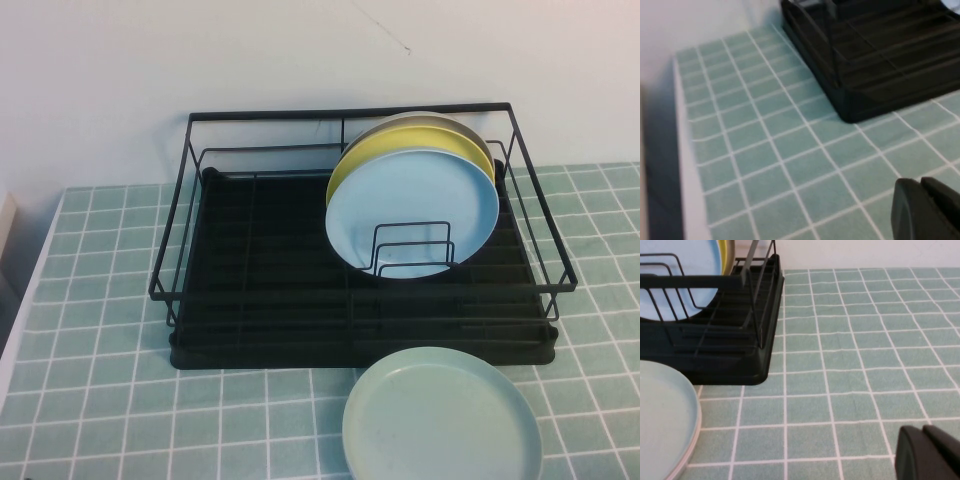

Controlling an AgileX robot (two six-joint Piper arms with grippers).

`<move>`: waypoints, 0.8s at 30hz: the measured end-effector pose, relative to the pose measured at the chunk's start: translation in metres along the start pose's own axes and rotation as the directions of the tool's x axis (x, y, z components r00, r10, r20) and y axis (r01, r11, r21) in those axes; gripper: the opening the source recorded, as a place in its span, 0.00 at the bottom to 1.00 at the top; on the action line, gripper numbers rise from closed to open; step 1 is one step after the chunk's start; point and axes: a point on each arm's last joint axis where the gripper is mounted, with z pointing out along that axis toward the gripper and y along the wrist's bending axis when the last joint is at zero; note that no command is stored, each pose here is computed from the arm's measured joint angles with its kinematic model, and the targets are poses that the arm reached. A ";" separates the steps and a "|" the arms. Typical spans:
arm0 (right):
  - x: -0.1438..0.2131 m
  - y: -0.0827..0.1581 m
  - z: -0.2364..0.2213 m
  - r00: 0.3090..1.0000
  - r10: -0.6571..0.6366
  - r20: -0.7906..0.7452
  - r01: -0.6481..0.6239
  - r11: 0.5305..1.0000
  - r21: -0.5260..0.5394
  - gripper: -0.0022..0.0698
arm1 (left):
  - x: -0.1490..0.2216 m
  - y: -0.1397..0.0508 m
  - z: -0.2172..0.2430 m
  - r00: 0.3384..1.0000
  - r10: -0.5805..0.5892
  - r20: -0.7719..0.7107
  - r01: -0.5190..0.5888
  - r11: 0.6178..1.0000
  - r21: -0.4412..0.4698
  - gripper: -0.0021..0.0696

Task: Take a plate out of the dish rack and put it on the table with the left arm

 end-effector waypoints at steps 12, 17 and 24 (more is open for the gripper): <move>0.000 0.000 0.000 1.000 0.000 0.000 0.000 1.000 0.000 0.03 | 0.002 0.014 -0.007 0.997 -0.077 0.026 0.081 0.962 -0.261 0.03; 0.000 0.000 0.000 1.000 0.000 0.000 0.000 1.000 0.000 0.03 | 0.001 0.013 -0.007 0.992 -0.123 0.039 0.128 0.960 -0.247 0.03; 0.000 0.000 0.000 1.000 0.000 0.000 0.000 1.000 0.000 0.03 | 0.001 0.013 -0.007 0.990 -0.138 0.043 0.144 0.962 -0.232 0.03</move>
